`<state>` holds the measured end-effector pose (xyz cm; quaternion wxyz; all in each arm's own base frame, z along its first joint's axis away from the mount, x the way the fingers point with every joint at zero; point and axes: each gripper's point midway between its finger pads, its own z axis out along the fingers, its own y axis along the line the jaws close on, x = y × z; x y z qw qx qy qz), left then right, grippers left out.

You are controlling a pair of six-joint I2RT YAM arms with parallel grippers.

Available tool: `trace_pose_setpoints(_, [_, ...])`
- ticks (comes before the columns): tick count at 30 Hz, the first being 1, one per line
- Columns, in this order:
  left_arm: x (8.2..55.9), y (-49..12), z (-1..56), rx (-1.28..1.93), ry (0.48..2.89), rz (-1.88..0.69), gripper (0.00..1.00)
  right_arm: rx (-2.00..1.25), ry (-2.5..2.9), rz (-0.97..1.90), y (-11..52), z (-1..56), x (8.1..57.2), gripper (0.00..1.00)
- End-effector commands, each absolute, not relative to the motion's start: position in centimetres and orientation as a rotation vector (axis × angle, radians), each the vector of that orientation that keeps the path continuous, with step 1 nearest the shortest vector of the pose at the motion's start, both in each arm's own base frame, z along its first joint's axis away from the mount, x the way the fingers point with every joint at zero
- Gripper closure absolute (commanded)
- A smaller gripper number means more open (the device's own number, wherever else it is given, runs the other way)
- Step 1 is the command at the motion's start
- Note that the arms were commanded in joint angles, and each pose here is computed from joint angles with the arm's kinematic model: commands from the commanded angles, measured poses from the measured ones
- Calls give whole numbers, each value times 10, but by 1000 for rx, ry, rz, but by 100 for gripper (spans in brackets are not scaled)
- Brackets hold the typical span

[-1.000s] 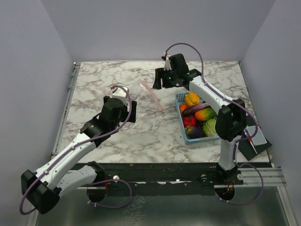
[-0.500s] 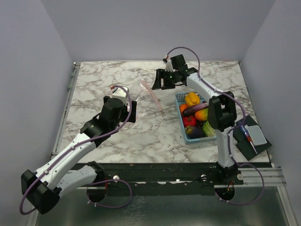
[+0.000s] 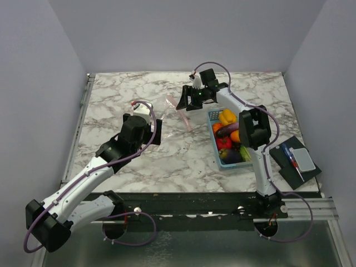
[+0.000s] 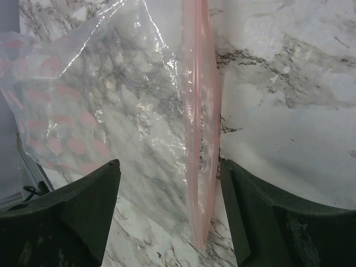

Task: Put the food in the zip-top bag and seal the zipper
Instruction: Pick up the zipper food storage bag at the center of the board.

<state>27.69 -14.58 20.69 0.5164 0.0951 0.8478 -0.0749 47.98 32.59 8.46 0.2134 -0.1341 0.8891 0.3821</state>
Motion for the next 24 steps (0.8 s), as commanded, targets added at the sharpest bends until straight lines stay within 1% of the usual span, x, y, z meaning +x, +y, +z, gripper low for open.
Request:
trace_pose_setpoints(1, [277, -146, 206, 238, 2038, -175, 1, -401, 2440, 1247, 338, 83, 473, 22])
trace_pose_setpoints(9, [277, -146, 207, 238, 2035, -178, 1, -420, 2426, 1387, 346, 75, 460, 24])
trace_pose_setpoints(14, [277, -146, 207, 238, 2034, -178, 1, -410, 2437, 1393, 346, 68, 458, 24])
trace_pose_setpoints(18, [277, -146, 207, 237, 2036, -176, 1, -379, 2415, 1359, 343, 70, 462, 25])
trace_pose_setpoints(24, [277, -145, 207, 235, 2034, -176, 1, -299, 2448, 1198, 329, 63, 474, 25])
